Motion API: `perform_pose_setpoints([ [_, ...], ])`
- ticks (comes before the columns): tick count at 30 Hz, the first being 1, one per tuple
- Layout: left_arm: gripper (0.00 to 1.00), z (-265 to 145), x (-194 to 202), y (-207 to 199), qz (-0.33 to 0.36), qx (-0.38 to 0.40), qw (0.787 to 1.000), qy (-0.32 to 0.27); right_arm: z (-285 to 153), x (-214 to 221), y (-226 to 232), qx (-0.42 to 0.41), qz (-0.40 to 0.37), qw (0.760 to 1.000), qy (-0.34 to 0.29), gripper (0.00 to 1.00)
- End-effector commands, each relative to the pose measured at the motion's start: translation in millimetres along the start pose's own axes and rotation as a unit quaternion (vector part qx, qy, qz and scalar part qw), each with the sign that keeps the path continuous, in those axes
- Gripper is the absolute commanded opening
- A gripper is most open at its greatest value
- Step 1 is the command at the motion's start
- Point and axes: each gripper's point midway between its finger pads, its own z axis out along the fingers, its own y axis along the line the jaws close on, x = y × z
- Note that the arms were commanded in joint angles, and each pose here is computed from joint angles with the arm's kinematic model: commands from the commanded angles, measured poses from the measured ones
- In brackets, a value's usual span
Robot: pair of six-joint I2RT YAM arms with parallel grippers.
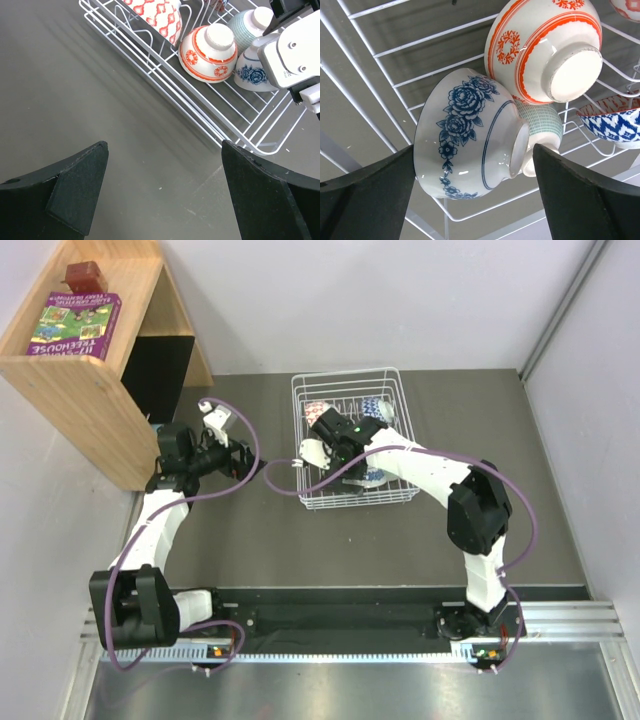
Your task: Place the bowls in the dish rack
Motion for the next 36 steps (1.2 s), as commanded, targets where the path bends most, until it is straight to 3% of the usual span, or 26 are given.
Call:
perform_pose_setpoints([
  [1, 0.99, -4.6, -7.6, -2.3, 0.013, 0.004, 1.0, -0.011, 4.3, -5.0, 33.6, -0.054, -0.015, 0.998, 0.002, 1.0],
  [23, 0.99, -7.2, -10.3, -2.6, 0.02, 0.005, 1.0, -0.01, -2.5, -5.7, 57.1, -0.128, -0.025, 0.991, -0.017, 0.99],
  [36, 0.99, -6.9, -9.6, -2.6, 0.021, 0.008, 1.0, -0.01, 20.6, -4.4, 62.0, -0.179, 0.0, 0.983, -0.028, 1.0],
])
